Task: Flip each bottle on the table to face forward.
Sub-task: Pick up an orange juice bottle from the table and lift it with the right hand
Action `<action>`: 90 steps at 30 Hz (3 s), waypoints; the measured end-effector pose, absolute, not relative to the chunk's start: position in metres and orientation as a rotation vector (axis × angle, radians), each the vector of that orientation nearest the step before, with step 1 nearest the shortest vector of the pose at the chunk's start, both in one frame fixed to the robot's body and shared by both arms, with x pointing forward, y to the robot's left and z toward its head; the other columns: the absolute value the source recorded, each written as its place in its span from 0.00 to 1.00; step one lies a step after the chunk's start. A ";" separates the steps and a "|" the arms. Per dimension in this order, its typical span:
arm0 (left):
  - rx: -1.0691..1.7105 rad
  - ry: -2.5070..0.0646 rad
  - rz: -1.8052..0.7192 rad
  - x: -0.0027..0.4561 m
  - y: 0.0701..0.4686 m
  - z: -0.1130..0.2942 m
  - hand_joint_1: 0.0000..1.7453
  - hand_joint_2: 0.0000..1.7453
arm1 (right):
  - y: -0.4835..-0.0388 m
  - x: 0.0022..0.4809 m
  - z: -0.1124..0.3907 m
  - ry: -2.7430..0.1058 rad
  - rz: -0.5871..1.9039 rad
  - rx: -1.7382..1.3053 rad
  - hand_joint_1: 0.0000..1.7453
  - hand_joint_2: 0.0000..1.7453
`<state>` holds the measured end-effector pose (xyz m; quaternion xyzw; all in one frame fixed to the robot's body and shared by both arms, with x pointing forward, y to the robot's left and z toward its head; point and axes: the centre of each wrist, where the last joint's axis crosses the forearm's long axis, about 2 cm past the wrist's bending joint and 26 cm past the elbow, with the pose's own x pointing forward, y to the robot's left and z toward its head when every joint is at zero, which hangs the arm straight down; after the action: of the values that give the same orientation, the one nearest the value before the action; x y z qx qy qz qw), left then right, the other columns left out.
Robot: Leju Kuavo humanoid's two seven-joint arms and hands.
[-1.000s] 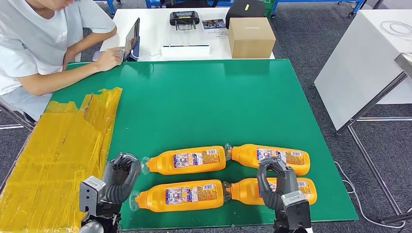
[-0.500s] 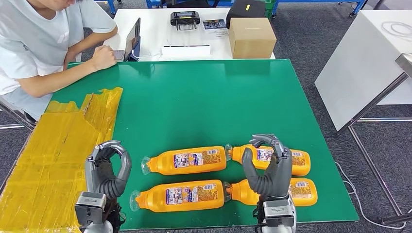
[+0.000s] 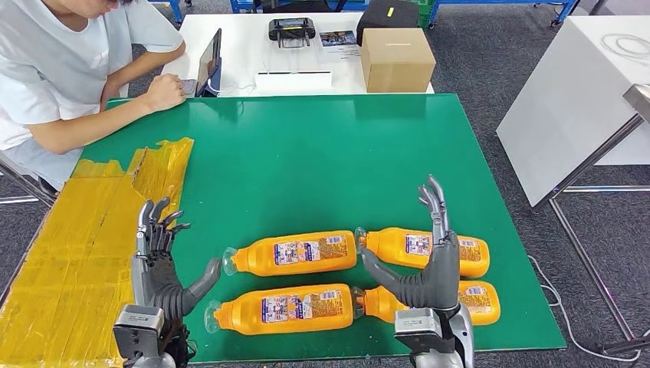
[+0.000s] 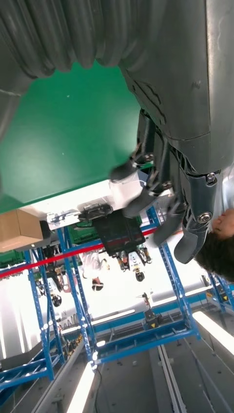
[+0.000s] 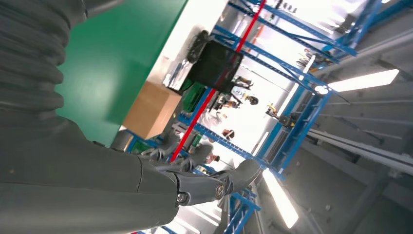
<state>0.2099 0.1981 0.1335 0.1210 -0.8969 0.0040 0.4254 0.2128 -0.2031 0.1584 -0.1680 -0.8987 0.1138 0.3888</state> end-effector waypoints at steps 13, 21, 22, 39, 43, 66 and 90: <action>0.308 -2.238 0.013 0.208 0.200 0.133 0.00 1.00 | -0.208 0.213 0.157 -2.279 0.307 -0.445 0.00 1.00; 0.292 -2.196 0.006 0.203 0.204 0.130 0.00 1.00 | -0.226 0.213 0.141 -2.023 0.661 -0.691 0.00 1.00; 0.286 -2.189 0.006 0.203 0.205 0.130 0.00 1.00 | -0.228 0.214 0.138 -1.989 0.701 -0.715 0.00 1.00; 0.209 -2.130 0.047 0.210 0.206 0.124 0.00 1.00 | -0.276 0.244 0.109 -1.668 0.952 -0.847 0.00 1.00; 0.198 -2.122 0.044 0.212 0.206 0.123 0.00 1.00 | -0.282 0.250 0.108 -1.644 0.967 -0.857 0.00 1.00; 0.167 -2.076 0.034 0.217 0.206 0.113 0.00 1.00 | -0.310 0.270 0.094 -1.460 1.111 -0.884 0.00 1.00; 0.154 -2.035 0.046 0.217 0.202 0.107 0.00 1.00 | -0.337 0.270 0.070 -1.189 1.247 -0.927 0.00 1.00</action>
<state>0.2165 0.2015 0.1070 0.0643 -0.8499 0.0194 0.5226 0.2703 -0.3368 0.0699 -0.3929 -0.5040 0.5286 0.5587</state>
